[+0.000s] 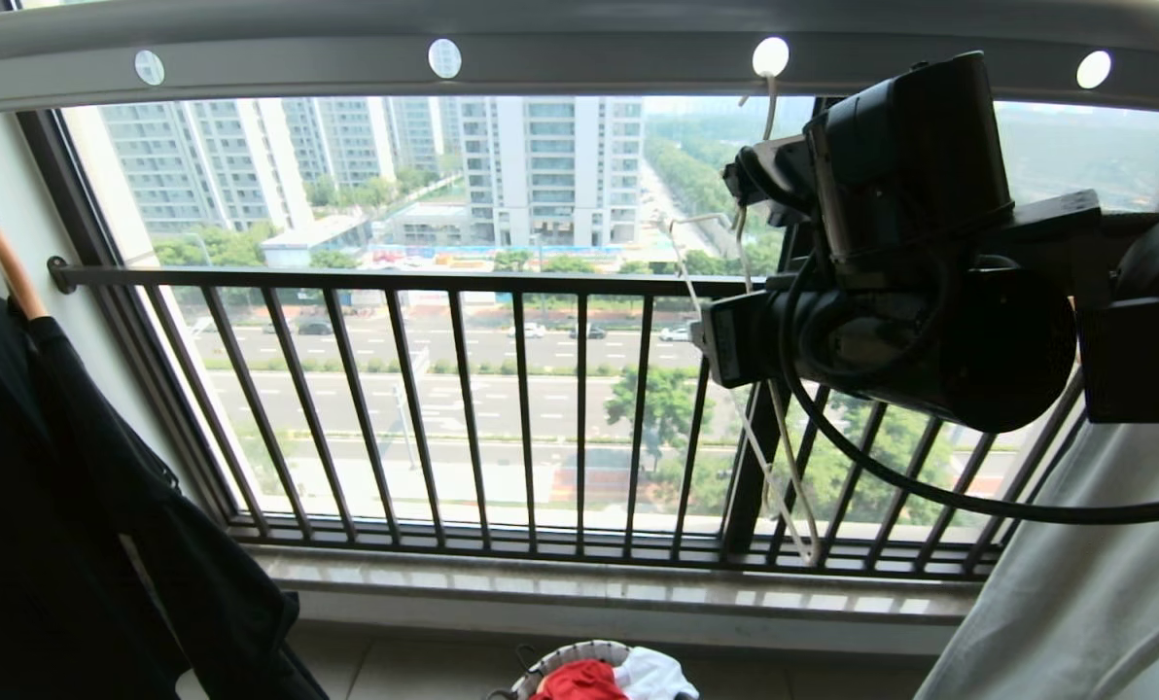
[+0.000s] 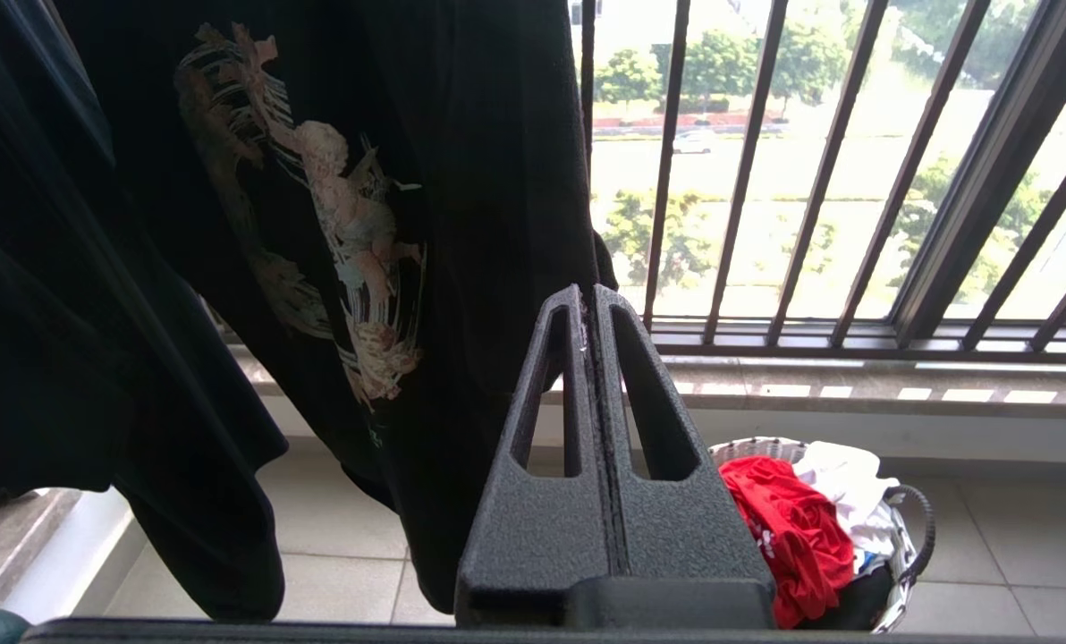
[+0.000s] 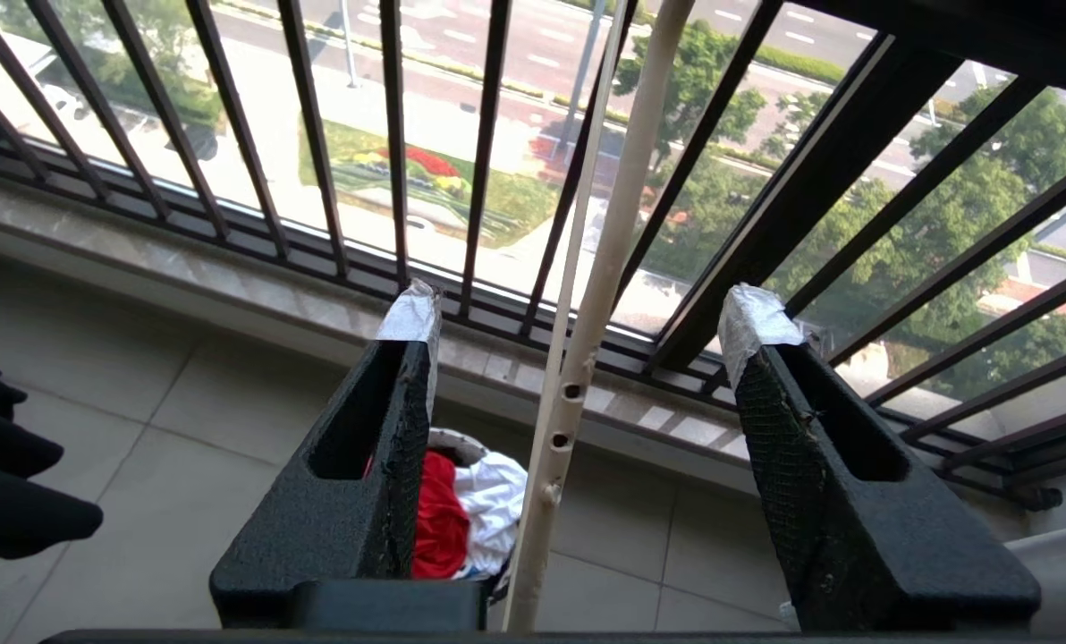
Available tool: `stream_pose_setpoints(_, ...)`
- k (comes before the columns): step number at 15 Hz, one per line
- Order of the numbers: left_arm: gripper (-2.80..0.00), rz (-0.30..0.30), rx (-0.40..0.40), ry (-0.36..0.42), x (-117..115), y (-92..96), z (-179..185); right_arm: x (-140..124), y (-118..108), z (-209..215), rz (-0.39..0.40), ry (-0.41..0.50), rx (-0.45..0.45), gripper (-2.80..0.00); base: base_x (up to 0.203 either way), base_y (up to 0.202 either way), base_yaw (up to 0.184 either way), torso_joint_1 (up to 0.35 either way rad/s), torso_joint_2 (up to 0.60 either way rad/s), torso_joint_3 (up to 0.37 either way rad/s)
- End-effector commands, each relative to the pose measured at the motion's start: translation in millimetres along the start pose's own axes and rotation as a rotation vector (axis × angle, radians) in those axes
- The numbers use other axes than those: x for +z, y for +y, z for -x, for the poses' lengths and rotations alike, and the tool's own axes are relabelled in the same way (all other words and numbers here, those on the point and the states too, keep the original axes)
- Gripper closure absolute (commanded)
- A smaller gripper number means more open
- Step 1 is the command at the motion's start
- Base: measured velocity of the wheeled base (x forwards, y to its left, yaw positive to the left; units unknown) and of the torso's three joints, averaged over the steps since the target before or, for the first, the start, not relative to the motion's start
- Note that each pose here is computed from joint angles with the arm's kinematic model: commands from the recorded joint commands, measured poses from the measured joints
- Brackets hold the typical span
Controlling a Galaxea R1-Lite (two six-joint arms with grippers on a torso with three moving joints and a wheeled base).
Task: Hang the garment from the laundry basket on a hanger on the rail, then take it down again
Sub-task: Pick up the clothes rack on the clothesline
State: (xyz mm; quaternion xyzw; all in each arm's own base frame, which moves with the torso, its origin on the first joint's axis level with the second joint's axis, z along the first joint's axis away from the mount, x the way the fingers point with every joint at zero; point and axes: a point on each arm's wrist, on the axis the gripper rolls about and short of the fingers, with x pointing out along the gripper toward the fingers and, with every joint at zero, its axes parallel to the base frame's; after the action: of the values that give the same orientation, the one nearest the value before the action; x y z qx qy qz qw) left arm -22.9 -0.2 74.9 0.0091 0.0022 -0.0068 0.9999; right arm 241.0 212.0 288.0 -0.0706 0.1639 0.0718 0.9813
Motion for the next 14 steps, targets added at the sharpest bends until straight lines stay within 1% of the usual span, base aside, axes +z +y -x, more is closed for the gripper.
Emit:
stream_pose_setpoints(1,0.0,0.0,0.0,0.002,-0.1,0.0,-0.1,2.2,-2.5,2.2,0.003,-0.011,-0.005,0.0,0.0,0.0,0.0,0.0,0.0,0.0)
stream_pose_setpoints(7,0.0,0.0,0.0,0.002,-0.1,0.0,-0.1,5.6,-7.7,9.4,0.001,-0.025,-0.01,0.0,0.0,0.0,0.0,0.0,0.0,0.0)
stream_pose_setpoints(10,0.0,0.0,0.0,0.002,-0.1,0.0,-0.1,7.5,-11.8,15.2,-0.006,-0.037,-0.026,0.0,0.0,0.0,0.0,0.0,0.0,0.0)
stream_pose_setpoints(14,0.0,0.0,0.0,0.002,-0.1,0.0,-0.1,7.4,-19.3,26.4,-0.012,-0.046,-0.025,0.0,0.0,0.0,0.0,0.0,0.0,0.0)
